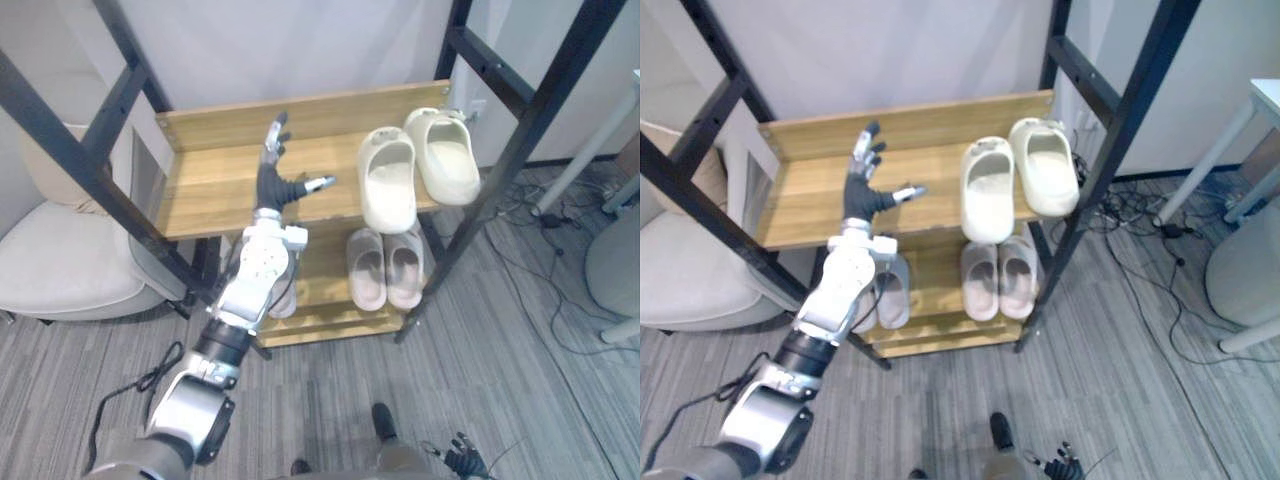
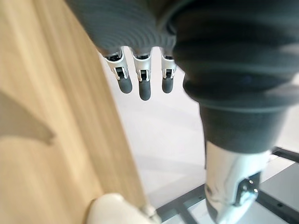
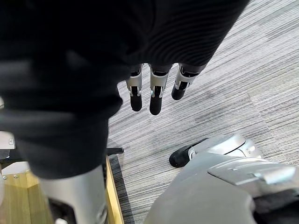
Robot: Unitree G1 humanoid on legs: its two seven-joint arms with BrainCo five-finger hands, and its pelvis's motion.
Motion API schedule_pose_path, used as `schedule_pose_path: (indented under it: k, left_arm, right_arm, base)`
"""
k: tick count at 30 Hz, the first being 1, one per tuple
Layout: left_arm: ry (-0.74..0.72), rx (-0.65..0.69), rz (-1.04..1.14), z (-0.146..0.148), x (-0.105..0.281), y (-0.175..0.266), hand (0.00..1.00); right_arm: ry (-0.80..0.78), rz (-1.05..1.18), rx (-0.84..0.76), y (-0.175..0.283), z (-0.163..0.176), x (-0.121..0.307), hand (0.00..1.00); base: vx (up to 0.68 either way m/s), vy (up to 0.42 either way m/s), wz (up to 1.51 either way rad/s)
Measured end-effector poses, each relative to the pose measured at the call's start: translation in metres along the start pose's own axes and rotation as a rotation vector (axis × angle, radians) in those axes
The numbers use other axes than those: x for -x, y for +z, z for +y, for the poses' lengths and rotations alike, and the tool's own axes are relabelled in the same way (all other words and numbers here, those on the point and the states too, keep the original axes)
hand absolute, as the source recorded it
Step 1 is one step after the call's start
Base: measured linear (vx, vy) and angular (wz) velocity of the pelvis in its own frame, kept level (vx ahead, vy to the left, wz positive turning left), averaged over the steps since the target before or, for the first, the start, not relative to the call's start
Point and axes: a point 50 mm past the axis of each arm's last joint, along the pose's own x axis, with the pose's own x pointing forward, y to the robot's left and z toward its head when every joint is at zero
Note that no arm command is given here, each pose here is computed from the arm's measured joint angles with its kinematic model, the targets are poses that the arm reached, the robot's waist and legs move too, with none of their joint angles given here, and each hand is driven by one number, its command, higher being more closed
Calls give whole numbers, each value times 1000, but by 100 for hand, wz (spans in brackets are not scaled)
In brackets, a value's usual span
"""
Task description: Organize the slippers on the shoe rack
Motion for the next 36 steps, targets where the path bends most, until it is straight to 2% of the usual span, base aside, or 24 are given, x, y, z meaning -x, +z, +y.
schedule_pose_path:
  k: [14, 20, 36]
  left_arm:
    - [-78, 65, 195, -18, 14, -39, 0]
    - [-87, 88, 185, -22, 14, -38, 0]
    - [-160, 129, 169, -53, -3, -24, 0]
  right_arm:
    - [7, -3, -4, 7, 7, -5, 0]
    - [7, -2, 0, 7, 7, -5, 0]
    - [7, 4, -1, 7, 9, -5, 0]
  base:
    - [0, -23, 7]
    - [0, 0, 0]
    - [0, -11, -5]
